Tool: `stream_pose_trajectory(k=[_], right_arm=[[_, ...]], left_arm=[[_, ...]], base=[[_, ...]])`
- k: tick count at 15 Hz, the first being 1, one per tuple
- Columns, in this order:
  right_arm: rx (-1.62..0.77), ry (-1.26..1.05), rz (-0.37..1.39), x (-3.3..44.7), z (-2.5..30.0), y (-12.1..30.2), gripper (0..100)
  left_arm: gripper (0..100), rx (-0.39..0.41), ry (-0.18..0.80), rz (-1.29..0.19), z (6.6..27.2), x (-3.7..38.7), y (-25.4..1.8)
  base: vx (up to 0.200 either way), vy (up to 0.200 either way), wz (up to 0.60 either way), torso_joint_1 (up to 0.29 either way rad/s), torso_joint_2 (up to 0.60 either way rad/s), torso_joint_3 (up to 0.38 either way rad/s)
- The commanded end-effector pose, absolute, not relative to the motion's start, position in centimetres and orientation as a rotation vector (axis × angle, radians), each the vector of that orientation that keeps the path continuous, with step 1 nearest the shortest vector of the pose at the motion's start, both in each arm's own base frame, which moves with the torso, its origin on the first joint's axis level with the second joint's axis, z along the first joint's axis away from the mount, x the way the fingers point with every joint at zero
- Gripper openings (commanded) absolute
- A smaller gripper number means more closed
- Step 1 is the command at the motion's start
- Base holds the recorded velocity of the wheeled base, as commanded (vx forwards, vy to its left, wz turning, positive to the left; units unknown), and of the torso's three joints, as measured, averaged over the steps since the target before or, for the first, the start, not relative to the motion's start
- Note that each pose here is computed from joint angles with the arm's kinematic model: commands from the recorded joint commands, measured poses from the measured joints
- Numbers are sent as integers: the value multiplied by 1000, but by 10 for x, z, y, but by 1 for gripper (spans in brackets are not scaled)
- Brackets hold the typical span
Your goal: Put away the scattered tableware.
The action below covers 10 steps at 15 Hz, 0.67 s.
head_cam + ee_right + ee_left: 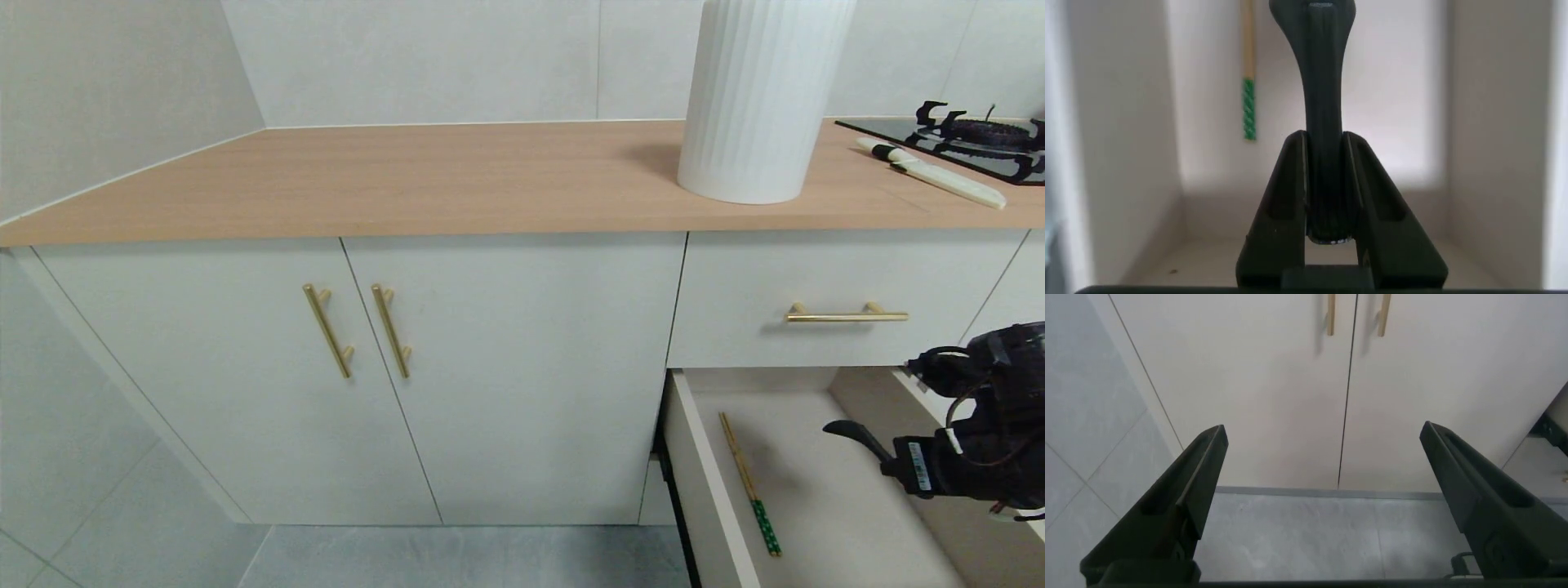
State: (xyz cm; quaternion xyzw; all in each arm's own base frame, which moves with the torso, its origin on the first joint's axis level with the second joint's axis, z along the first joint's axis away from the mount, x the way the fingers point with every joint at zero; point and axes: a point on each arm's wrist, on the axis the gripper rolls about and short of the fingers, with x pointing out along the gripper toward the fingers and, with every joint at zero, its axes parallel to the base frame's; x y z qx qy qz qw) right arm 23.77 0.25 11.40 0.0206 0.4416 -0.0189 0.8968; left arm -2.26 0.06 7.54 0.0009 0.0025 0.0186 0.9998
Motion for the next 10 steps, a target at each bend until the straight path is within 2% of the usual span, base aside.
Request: stream_pose_trajectory(k=[1,3,6,10], right_arm=[[21,1046,-47,257,74,8,0],[18,1063,-64,272,36,8,0],[1,974,-109,285,-2,8,0],[-4,878,-141,296,-29,6,0]], left_arm=[[100,2,5,38,75,-23,1],[100,2,5,38,75,-23,1],[100,2,5,38,75,-23,1],[100,2,5,38,75,-23,1]], base=[[0,0,0,0,0,0],[0,0,0,0,0,0],[0,0,0,0,0,0],[0,0,0,0,0,0]])
